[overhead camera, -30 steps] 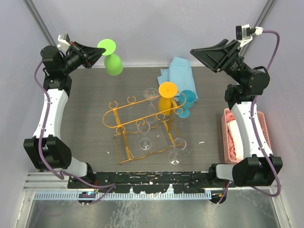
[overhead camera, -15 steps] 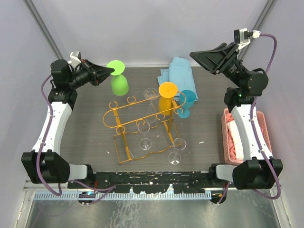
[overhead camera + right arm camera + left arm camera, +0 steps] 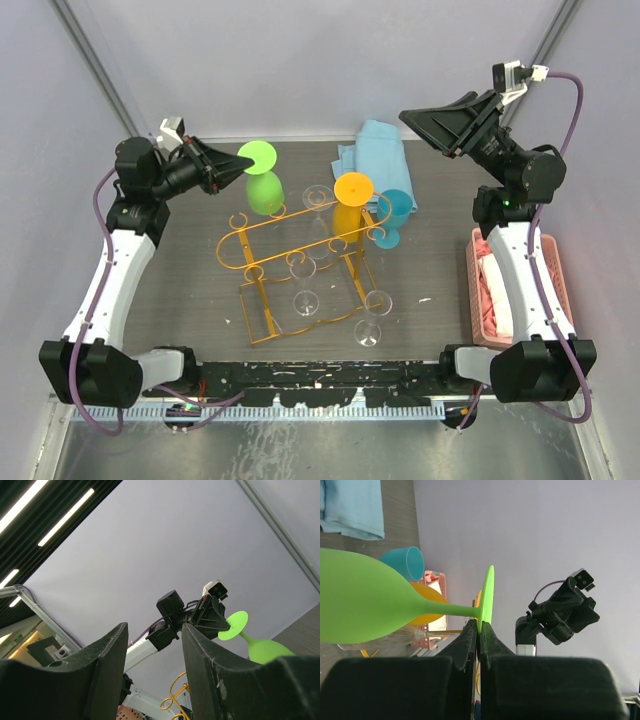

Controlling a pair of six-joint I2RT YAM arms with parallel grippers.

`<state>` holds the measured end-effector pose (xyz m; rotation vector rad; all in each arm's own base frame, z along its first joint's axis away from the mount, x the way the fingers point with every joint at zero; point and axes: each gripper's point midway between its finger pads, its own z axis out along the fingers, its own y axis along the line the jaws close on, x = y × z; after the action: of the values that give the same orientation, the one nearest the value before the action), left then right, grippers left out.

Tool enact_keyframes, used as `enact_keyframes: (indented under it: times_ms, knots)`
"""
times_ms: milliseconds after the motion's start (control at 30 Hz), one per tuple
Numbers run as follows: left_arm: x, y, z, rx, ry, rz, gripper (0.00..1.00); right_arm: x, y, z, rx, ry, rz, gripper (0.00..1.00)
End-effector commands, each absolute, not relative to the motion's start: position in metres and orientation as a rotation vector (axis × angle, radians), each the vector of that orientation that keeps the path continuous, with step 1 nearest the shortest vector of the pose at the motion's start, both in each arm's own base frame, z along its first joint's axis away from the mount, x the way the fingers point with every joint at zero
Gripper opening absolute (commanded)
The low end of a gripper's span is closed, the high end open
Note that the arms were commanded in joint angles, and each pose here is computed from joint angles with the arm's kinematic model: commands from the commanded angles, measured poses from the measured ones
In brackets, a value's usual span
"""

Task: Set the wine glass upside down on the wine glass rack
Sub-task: Turn the wine glass upside down at the wine rack.

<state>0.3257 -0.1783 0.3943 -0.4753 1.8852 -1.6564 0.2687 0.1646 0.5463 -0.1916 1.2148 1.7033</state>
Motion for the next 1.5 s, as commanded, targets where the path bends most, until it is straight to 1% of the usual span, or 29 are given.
enact_keyframes:
  times_ms: [0, 900, 1467]
  knots:
    - [0.308, -0.182, 0.402, -0.409, 1.867, -1.677, 0.0, 0.259, 0.165, 0.557, -0.225, 1.164, 1.679, 0.53]
    - [0.27, -0.206, 0.391, -0.335, 1.951, -1.733, 0.0, 0.275, 0.167, 0.545, -0.18, 1.198, 1.697, 0.53]
    - [0.251, -0.215, 0.387, -0.297, 1.989, -1.744, 0.0, 0.276, 0.167, 0.543, -0.168, 1.199, 1.703, 0.53]
